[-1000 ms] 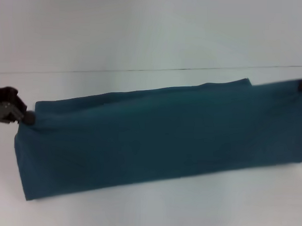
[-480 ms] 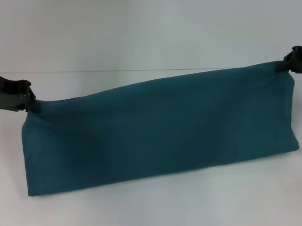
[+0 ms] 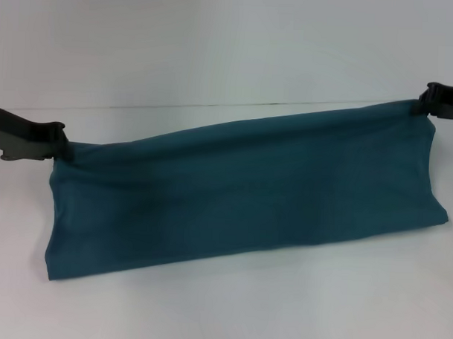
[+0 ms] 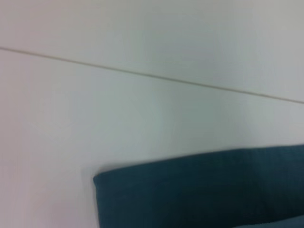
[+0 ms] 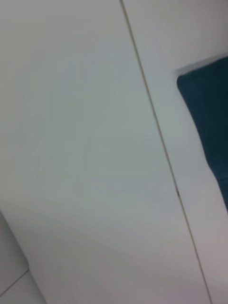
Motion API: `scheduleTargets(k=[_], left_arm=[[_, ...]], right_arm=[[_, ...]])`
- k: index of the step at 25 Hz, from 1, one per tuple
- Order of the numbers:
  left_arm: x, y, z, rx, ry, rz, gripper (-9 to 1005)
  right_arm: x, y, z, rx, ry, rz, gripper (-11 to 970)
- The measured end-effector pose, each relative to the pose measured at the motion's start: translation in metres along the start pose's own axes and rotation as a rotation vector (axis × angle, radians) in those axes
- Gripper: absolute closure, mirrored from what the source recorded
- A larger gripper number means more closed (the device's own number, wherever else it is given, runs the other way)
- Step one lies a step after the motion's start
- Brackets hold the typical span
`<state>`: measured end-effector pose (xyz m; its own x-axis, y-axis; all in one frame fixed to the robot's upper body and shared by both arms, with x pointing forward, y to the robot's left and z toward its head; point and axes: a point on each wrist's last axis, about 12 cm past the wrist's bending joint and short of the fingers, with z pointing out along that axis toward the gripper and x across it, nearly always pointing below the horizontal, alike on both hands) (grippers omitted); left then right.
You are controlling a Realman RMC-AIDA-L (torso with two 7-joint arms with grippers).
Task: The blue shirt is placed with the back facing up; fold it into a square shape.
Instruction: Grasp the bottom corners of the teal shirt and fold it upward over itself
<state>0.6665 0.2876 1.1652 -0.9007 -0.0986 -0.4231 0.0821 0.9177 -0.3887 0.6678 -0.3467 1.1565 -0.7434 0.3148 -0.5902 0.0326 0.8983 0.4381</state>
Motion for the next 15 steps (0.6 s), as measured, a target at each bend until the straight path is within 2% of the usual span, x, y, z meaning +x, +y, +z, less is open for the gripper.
scheduleTargets(k=[8, 15], left_arm=[[-0.001, 0.003, 0.002, 0.034, -0.063, -0.066, 968], [0.001, 0.008, 0.013, 0.052, -0.114, -0.135, 967]], right_arm=[[0.005, -0.002, 0.008, 0.028, -0.018, 0.002, 923], [0.012, 0.004, 0.019, 0.039, -0.057, 0.003, 923]])
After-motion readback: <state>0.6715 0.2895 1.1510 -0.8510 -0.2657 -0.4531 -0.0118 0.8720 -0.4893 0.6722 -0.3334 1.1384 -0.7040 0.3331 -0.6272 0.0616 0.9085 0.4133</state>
